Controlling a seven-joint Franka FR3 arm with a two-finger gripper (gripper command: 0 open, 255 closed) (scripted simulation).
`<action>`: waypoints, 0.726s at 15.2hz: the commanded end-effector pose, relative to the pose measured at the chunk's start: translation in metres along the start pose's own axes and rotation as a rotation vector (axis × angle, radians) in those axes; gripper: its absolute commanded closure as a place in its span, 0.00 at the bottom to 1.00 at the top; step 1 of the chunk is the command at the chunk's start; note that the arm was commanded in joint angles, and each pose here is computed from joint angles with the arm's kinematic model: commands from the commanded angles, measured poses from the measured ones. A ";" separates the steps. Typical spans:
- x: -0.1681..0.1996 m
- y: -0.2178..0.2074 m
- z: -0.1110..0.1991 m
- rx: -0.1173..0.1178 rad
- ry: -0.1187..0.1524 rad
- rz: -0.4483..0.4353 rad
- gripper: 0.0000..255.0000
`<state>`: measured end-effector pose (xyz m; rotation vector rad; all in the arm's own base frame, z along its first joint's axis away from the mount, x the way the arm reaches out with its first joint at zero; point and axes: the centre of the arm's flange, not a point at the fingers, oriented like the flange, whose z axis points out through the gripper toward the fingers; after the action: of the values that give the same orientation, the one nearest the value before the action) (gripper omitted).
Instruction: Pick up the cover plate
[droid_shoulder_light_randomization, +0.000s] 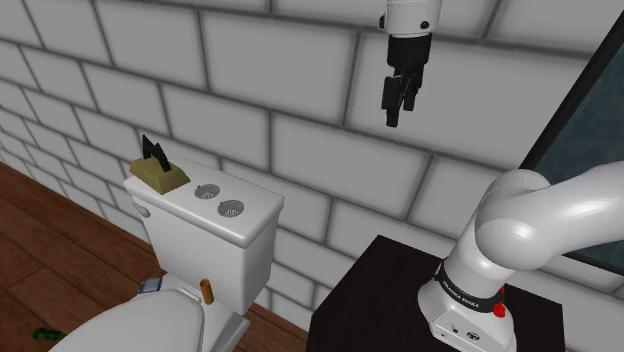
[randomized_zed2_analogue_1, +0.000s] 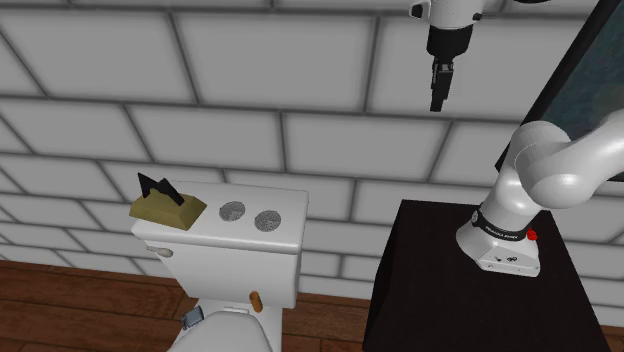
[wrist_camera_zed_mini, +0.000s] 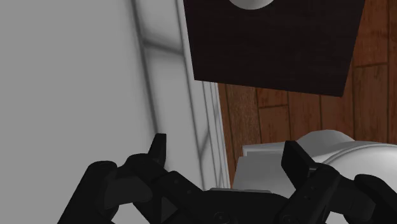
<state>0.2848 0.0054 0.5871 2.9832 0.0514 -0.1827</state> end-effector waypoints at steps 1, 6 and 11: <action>0.000 0.000 0.000 0.000 0.000 0.000 0.00; 0.048 -0.019 0.036 0.021 0.017 -0.030 0.00; 0.096 -0.039 0.071 0.042 0.035 -0.059 0.00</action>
<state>0.3629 0.0312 0.5070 3.0231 0.1322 -0.1490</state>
